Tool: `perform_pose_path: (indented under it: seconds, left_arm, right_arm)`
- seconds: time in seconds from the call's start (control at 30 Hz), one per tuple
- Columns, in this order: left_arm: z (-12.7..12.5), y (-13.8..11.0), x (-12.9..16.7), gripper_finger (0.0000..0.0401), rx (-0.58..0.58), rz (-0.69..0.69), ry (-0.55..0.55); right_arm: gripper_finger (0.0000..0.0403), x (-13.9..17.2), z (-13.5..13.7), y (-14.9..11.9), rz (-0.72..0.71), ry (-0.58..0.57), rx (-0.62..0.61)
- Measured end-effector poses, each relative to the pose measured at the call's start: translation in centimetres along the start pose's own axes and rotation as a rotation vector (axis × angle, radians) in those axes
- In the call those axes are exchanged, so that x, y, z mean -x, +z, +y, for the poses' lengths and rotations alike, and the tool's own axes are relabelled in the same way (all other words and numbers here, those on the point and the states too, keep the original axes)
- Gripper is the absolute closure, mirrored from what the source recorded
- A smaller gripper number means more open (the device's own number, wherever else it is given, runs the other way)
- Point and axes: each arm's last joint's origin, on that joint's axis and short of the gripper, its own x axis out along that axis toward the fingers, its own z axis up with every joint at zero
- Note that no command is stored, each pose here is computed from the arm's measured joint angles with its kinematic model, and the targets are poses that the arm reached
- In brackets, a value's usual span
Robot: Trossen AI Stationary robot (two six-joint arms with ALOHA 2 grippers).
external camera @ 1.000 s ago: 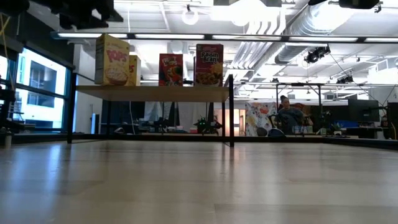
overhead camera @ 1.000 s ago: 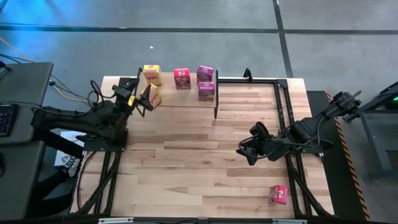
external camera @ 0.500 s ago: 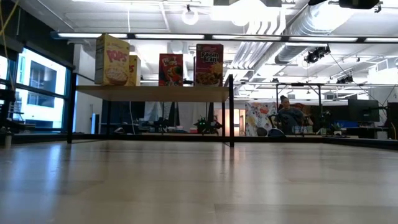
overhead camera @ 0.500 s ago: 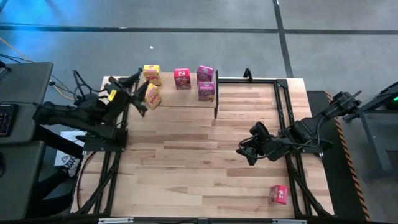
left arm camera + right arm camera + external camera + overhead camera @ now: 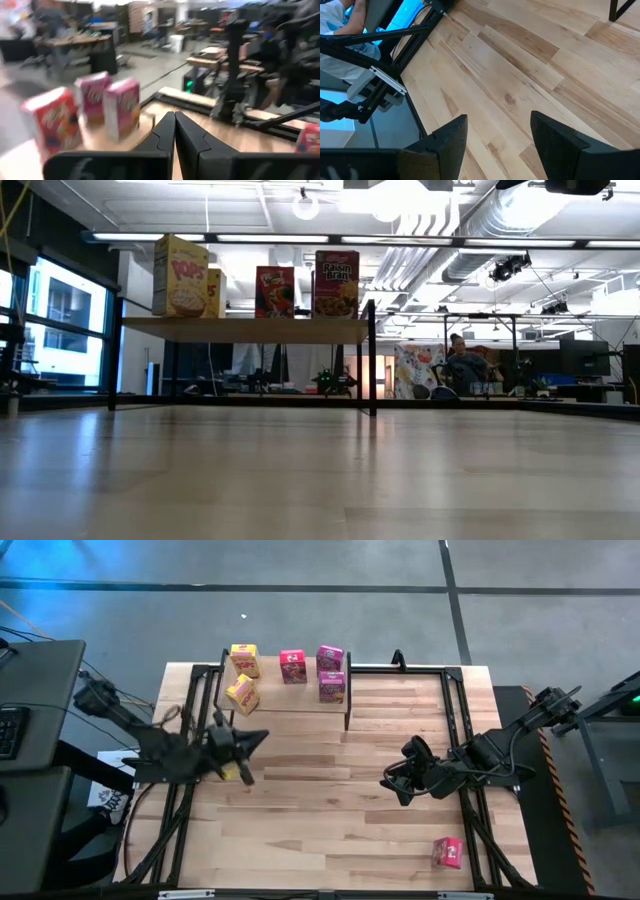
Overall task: Stack cereal on shelf
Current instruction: Put the yellow cereal box on the shelf aligned with the other yellow cereal box
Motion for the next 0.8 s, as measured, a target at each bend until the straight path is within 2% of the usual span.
perform_pose_path:
  seconds: [0.17,0.37,0.6,0.8]
  left_arm:
    - [-1.3,-2.9,1.6,0.04,0.058,0.026,0.147]
    - [0.6,-5.8,2.8,0.0401,0.152,0.04,0.213]
    - [3.1,-6.6,2.3,0.0401,0.146,0.085,0.307]
    - [4.2,-6.7,0.9,0.0401,0.129,0.126,0.4]
  right_arm:
    - [0.019,0.0,0.0,0.0,0.0,0.0,0.0]
    - [0.019,0.0,0.0,0.0,0.0,-0.001,0.011]
    - [0.019,0.0,0.0,0.0,-0.016,-0.007,0.028]
    - [0.019,0.0,-0.1,0.1,-0.03,-0.015,0.03]
